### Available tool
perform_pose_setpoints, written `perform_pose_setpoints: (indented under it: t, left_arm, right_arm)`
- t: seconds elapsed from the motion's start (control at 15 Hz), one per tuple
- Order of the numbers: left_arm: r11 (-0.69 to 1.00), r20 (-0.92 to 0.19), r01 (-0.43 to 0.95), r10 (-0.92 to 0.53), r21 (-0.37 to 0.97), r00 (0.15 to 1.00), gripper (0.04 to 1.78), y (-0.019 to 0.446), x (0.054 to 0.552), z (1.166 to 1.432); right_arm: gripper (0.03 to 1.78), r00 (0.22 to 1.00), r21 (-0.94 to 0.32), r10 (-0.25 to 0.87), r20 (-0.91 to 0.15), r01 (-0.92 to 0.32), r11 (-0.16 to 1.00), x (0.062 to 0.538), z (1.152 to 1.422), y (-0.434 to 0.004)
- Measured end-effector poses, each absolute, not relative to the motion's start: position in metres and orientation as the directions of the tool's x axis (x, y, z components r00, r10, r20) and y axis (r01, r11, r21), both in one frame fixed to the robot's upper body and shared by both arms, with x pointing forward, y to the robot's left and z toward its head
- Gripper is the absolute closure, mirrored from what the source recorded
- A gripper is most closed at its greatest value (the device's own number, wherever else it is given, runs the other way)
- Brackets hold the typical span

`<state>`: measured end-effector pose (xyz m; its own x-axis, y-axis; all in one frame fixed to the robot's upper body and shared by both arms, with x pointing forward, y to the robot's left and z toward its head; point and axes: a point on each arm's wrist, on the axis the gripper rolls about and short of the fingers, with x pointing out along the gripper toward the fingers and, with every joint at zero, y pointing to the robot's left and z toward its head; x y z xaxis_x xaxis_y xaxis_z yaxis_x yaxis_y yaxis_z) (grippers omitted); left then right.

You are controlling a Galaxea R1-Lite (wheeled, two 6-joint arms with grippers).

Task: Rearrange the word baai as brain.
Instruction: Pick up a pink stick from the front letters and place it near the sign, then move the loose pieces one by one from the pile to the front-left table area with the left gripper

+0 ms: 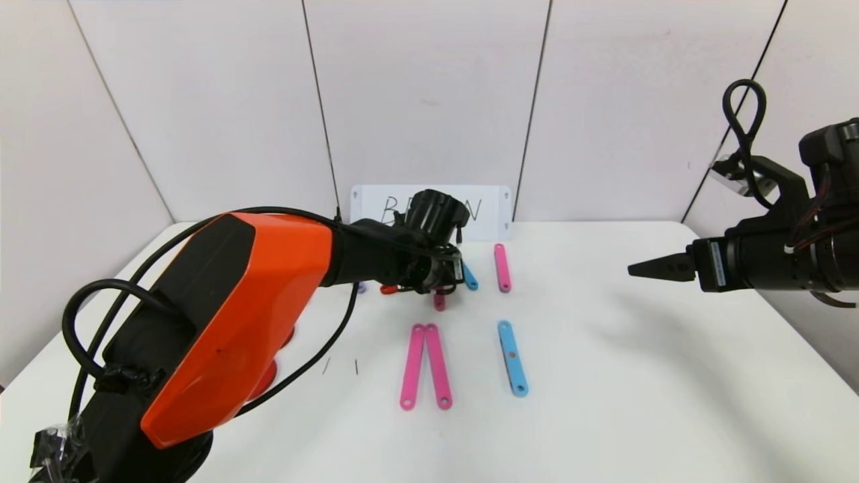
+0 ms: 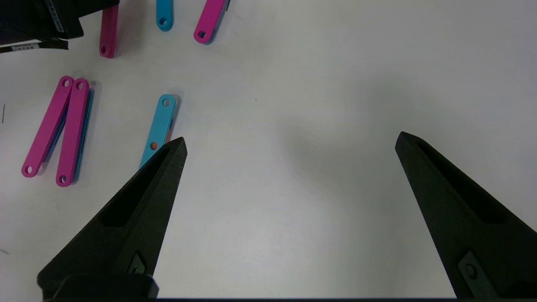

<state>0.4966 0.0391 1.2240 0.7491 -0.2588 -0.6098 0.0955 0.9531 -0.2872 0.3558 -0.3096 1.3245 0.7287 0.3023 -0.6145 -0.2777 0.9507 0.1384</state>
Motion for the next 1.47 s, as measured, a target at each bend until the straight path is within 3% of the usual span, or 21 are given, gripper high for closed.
perform_pose_setpoints:
  t: [0.2,0.53,0.73,0.87,1.47]
  left_arm:
    - [0.953,-0.61,0.097,-0.261,-0.288,0.748,1.26,0.038,0.497,1.223]
    - [0.952,-0.61,0.099,-0.263,-0.289,0.747,0.44,0.038,0.497,1.221]
    - [0.952,-0.609,0.101,-0.265,-0.29,0.747,0.15,0.038,0.497,1.221]
    - [0.951,-0.606,0.104,-0.268,-0.292,0.749,0.08,0.037,0.497,1.223]
    - [0.962,-0.598,0.104,-0.241,-0.254,0.764,0.08,0.053,0.493,1.251]
  right_arm:
    - [0.07,0.729,0.139,0.302,-0.615,-0.277,0.951,0.356,1.324,-0.31]
    - [0.07,0.728,0.139,0.303,-0.615,-0.278,0.951,0.356,1.324,-0.31]
    - [0.07,0.728,0.139,0.303,-0.615,-0.278,0.951,0.356,1.324,-0.31]
    - [0.07,0.728,0.139,0.303,-0.615,-0.278,0.951,0.356,1.324,-0.31]
    - [0.07,0.729,0.14,0.304,-0.613,-0.279,0.95,0.356,1.325,-0.31]
